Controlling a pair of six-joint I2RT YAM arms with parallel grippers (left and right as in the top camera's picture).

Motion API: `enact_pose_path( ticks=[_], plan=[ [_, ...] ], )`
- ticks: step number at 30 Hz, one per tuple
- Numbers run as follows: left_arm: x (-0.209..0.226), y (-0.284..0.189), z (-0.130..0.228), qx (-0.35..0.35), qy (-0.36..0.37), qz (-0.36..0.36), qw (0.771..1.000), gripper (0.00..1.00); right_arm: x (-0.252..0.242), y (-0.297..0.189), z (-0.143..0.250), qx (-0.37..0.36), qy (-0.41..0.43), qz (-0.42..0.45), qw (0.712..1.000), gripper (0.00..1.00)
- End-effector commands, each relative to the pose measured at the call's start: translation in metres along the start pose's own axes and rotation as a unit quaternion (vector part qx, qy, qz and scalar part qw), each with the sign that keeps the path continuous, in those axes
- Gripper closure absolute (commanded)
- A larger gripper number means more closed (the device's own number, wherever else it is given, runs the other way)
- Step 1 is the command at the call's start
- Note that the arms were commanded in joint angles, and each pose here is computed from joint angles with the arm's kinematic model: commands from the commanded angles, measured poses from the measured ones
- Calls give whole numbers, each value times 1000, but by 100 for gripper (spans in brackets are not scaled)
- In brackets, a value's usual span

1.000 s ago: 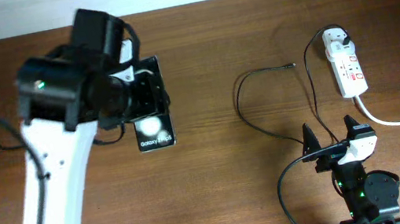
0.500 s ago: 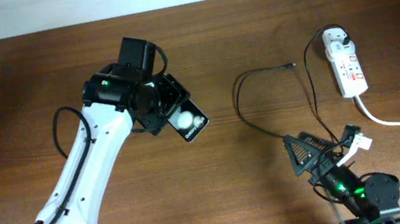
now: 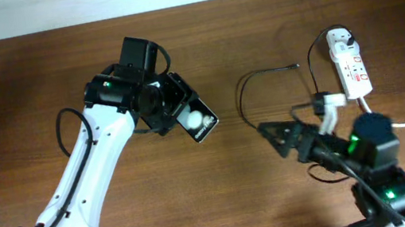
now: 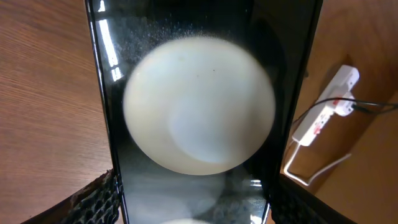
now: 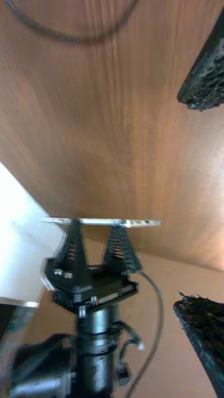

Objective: Plug charger to phone and switch on socket

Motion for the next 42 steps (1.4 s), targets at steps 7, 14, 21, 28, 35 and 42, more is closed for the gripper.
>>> enact_pose_path(
  ticks=[7,14,21,28,35,42],
  plan=[
    [-13,-8,3,6,1,36,999,43,26,114,15,-79,-71,-25,994,1],
    [-17,-9,8,25,2,54,998,43,7,147,14,-81,-8,-39,996,36],
    [-17,-9,9,25,2,54,998,44,27,151,31,-89,-4,-72,993,53],
    [-24,-5,18,34,16,55,998,44,29,151,37,-69,-1,-80,994,73],
    [-24,-5,18,34,16,55,998,43,39,150,46,-29,9,-110,993,91],
    [-20,-13,13,27,61,65,996,7,40,150,45,-22,67,-115,991,96]
  ],
)
Point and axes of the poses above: each gripper's point midway between its finger pads, its own y axis out along the fingers, its own x axis along the line the jaws close on, z = x × y, the point moved 4 cm from there along -y, back along the fingers, and after that the axes turned 12 degrees about y, right-handed, at the moved point
